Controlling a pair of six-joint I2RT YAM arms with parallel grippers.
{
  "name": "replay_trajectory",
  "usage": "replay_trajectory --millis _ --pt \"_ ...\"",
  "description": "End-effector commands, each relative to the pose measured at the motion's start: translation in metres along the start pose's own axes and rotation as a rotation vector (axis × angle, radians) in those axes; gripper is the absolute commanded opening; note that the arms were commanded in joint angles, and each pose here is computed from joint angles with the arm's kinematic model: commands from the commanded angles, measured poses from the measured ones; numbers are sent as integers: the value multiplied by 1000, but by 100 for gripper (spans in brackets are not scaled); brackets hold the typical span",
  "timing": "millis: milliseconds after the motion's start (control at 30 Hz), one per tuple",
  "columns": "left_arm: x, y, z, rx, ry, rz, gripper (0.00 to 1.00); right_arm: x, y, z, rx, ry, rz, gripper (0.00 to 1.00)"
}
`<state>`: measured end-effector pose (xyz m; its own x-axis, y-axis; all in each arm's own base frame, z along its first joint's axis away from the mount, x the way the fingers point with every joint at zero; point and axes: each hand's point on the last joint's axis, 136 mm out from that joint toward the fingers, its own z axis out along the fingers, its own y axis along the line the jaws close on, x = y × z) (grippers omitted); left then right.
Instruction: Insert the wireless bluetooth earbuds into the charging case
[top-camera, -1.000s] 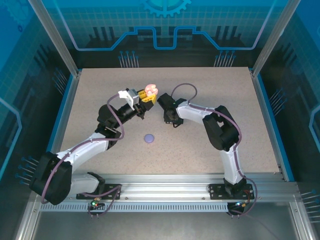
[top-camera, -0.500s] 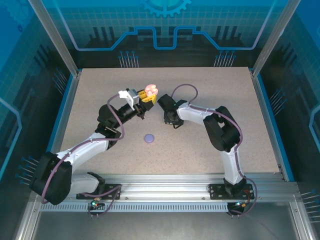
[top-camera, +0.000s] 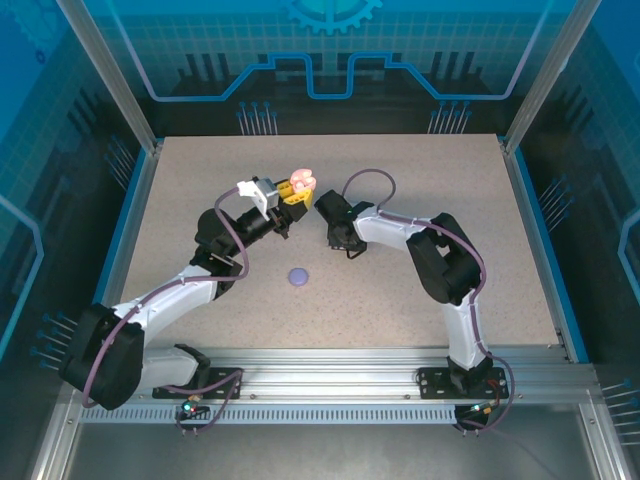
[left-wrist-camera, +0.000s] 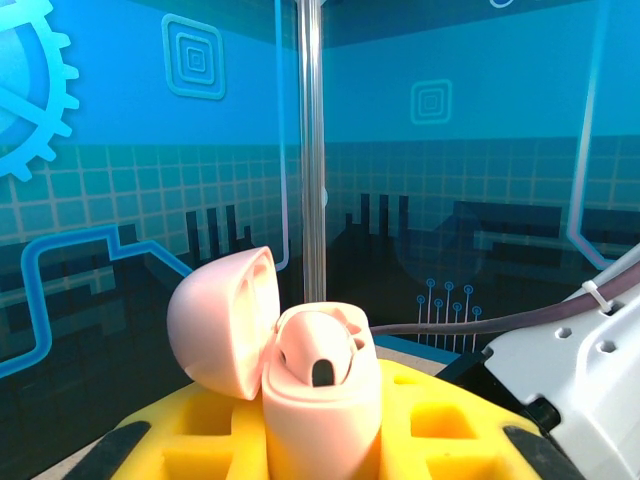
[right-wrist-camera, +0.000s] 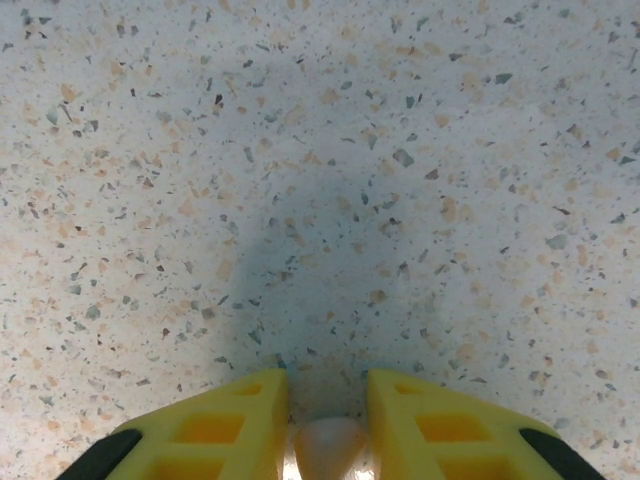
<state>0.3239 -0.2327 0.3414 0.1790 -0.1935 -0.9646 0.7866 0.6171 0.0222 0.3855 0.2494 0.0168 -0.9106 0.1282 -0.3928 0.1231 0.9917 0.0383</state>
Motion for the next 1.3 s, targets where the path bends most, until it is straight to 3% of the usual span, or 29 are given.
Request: replay_trajectory --millis 0,300,567,867,1267 --pt "-20 -8 1 29 -44 21 0 47 -12 5 59 132 -50 26" --pt "-20 -8 2 31 -44 20 0 47 -13 2 49 120 -41 17" --pt "-21 -8 3 36 -49 22 0 19 -8 -35 -22 12 -11 14" --pt "-23 -9 4 46 -59 32 0 -29 1 -118 -165 -171 8 14" --pt "-21 -9 9 60 -62 60 0 -96 -4 -269 -380 -496 37 14"
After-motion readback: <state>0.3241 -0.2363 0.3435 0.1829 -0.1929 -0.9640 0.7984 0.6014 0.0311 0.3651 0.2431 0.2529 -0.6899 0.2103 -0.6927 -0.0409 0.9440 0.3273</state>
